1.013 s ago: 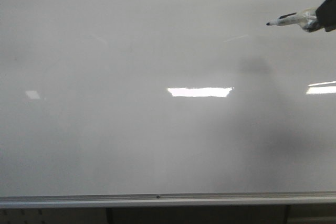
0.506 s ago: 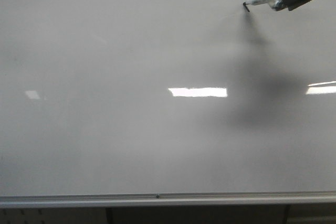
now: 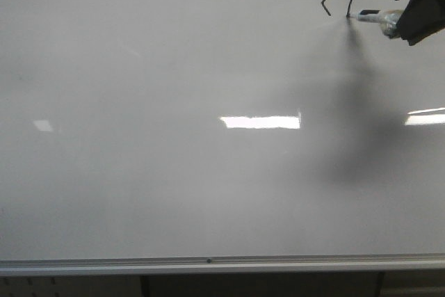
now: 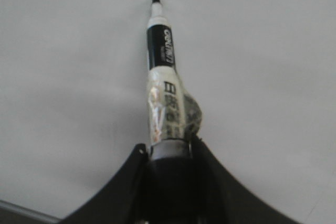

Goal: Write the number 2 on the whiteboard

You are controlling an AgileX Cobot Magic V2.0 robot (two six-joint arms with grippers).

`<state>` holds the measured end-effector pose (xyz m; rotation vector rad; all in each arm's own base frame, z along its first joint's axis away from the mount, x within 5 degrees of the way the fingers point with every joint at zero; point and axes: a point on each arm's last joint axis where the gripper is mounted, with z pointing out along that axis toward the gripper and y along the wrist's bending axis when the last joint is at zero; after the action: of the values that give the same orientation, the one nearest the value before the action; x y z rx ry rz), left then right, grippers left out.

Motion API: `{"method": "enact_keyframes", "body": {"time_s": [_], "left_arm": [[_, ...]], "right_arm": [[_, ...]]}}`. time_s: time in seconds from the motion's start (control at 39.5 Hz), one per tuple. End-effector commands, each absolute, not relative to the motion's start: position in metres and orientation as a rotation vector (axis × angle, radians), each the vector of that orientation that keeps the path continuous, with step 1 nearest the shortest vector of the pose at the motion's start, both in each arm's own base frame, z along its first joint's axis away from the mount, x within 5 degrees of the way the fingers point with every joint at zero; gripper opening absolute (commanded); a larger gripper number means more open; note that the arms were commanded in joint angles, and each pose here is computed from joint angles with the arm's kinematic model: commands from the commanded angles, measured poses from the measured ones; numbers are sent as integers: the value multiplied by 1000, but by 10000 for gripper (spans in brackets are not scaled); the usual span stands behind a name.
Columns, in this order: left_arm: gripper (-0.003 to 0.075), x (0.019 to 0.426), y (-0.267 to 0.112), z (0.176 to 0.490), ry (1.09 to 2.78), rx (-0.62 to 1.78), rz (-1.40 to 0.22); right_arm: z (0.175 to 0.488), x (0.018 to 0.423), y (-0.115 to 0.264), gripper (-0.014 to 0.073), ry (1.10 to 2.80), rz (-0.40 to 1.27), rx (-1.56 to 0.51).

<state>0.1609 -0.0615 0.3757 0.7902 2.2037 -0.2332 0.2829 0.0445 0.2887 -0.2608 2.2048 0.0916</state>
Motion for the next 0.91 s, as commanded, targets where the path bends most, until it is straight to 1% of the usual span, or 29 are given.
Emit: {"method": "enact_keyframes", "body": {"time_s": [0.0,0.13,0.25,0.35,0.51,0.58,0.63,0.76,0.89], "left_arm": [[546,161,-62,390,2115,730,-250],[546,161,-62,390,2113,729,-249],[546,161,-62,390,2113,729,-249],[546,161,-62,390,2113,729,-249],[546,161,-62,390,2113,729,-249],[546,161,-62,390,2113,729,-249],[546,161,-62,391,2112,728,-249],[546,162,-62,391,2109,726,-248],[546,162,-63,391,2099,734,-256]], "right_arm": [[306,284,51,64,2129,92,-288],[300,286,63,64,2140,115,-333],[295,290,64,64,2149,106,-342],[295,290,54,64,2164,68,-333],[296,288,25,64,2212,21,-236],[297,288,21,64,2214,15,-215],[299,287,22,64,2204,24,-210],[318,273,34,64,2151,59,-250],[334,242,47,64,2172,76,-407]]}}
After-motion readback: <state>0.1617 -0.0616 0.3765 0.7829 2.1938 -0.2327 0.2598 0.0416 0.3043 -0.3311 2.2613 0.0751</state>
